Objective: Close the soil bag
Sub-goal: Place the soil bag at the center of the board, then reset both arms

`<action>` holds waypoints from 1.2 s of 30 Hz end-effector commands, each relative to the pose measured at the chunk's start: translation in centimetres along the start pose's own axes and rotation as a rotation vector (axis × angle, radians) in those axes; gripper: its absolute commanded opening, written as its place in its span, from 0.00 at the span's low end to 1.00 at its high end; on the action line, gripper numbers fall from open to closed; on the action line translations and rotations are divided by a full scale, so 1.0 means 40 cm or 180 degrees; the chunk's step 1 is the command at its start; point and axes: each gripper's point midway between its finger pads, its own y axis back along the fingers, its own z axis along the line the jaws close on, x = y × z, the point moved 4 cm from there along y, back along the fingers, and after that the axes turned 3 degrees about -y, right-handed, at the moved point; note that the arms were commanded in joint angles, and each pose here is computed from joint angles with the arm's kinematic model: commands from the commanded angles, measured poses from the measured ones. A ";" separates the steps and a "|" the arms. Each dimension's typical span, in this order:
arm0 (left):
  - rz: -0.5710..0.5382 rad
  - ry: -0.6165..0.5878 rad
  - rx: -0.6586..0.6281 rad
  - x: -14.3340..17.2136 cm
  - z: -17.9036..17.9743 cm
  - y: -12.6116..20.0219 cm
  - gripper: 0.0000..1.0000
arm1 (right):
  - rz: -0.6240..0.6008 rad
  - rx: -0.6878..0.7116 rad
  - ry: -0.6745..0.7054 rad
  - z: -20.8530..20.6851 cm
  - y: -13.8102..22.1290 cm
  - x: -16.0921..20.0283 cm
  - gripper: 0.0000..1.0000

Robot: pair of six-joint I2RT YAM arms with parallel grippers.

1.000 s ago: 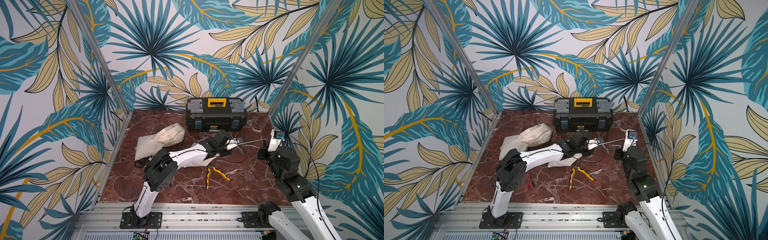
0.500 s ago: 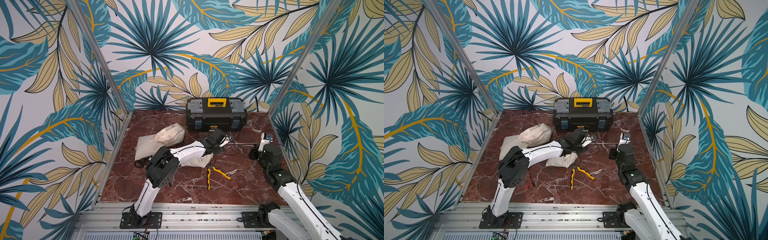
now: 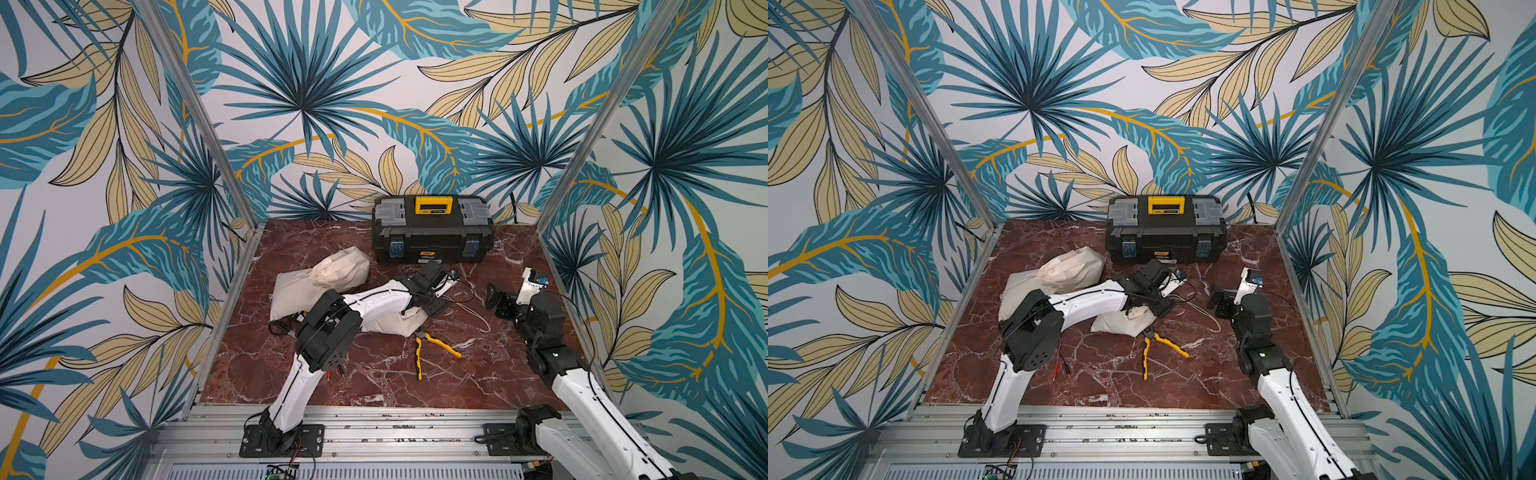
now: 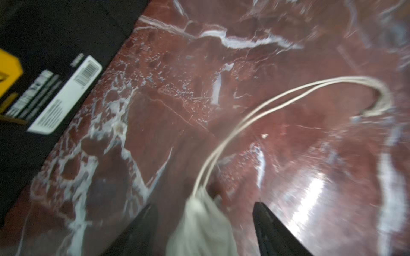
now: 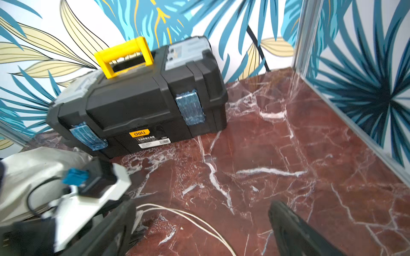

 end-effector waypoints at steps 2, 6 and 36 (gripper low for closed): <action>-0.0998 0.0444 0.0063 -0.097 0.062 0.234 0.95 | -0.0240 0.0227 0.0162 -0.030 0.002 -0.023 0.99; -0.1246 0.0975 -0.0611 -0.001 0.182 0.366 1.00 | -0.0506 0.0713 0.0277 -0.100 -0.031 0.005 0.99; -0.1606 0.1229 -0.3322 0.629 0.448 0.485 1.00 | -0.0998 0.0790 0.0591 -0.233 -0.155 0.107 0.99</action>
